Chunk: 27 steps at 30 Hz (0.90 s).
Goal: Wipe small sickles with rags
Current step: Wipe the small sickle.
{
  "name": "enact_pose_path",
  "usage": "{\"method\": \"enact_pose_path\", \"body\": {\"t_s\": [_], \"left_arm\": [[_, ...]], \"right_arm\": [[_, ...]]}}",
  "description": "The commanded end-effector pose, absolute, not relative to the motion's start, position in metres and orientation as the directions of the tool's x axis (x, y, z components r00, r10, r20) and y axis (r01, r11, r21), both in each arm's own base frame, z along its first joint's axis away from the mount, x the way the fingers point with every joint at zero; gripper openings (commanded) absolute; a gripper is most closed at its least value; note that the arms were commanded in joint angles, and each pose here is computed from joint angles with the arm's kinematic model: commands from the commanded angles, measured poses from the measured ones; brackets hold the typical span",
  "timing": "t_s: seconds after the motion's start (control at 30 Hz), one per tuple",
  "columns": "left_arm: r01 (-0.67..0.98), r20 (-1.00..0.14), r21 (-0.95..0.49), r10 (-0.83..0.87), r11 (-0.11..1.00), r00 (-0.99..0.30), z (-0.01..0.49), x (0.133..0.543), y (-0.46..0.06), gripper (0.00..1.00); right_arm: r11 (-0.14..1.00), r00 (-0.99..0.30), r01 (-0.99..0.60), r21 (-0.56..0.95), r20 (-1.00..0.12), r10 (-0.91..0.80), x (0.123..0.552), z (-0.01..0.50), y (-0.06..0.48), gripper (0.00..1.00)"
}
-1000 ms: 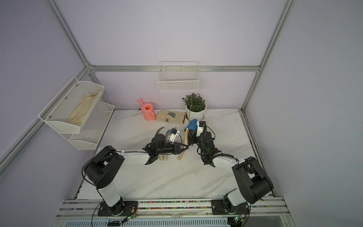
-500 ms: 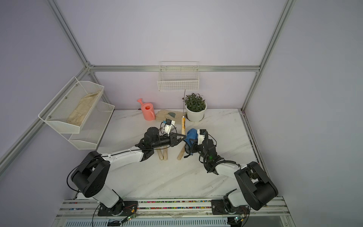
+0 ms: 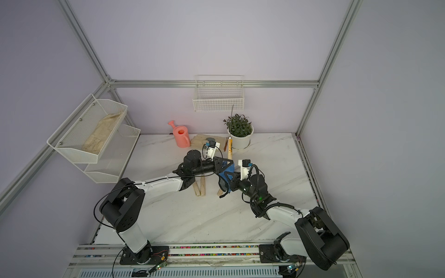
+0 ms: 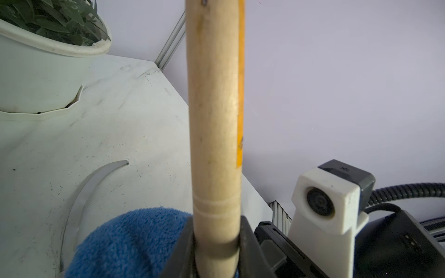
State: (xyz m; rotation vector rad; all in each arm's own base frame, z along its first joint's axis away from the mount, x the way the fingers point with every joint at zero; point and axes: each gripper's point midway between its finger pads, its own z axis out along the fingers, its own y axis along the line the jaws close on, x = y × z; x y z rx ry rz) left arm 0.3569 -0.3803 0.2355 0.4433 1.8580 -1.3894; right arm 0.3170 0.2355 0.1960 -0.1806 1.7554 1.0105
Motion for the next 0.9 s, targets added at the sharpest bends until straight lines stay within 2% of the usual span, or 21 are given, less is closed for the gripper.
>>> {"method": "enact_pose_path", "body": {"t_s": [0.0,0.23,0.4,0.63,0.87], "left_arm": [[0.717,-0.777,-0.625,-0.157,0.308,-0.609,0.255,0.349,-0.388,0.0],[0.707,-0.772,-0.628,-0.146,0.324,-0.619,0.245,0.342,-0.382,0.0],[0.704,-0.772,-0.627,-0.146,0.333,-0.619,0.241,0.341,-0.38,0.0],[0.694,-0.768,-0.629,-0.141,0.351,-0.625,0.235,0.34,-0.377,0.0],[0.695,-0.771,-0.624,-0.138,0.357,-0.621,0.233,0.338,-0.375,0.0]], "right_arm": [[0.648,-0.389,-0.542,0.535,-0.843,0.372,0.327,0.209,0.233,0.0],[0.65,-0.389,-0.529,0.546,-0.836,0.386,0.331,0.21,0.232,0.0],[0.603,-0.409,-0.574,0.554,-0.832,0.375,0.326,0.214,0.252,0.0],[0.705,-0.367,-0.479,0.523,-0.849,0.38,0.334,0.202,0.23,0.0],[0.699,-0.399,-0.482,0.529,-0.842,0.362,0.341,0.195,0.239,0.0]]}}
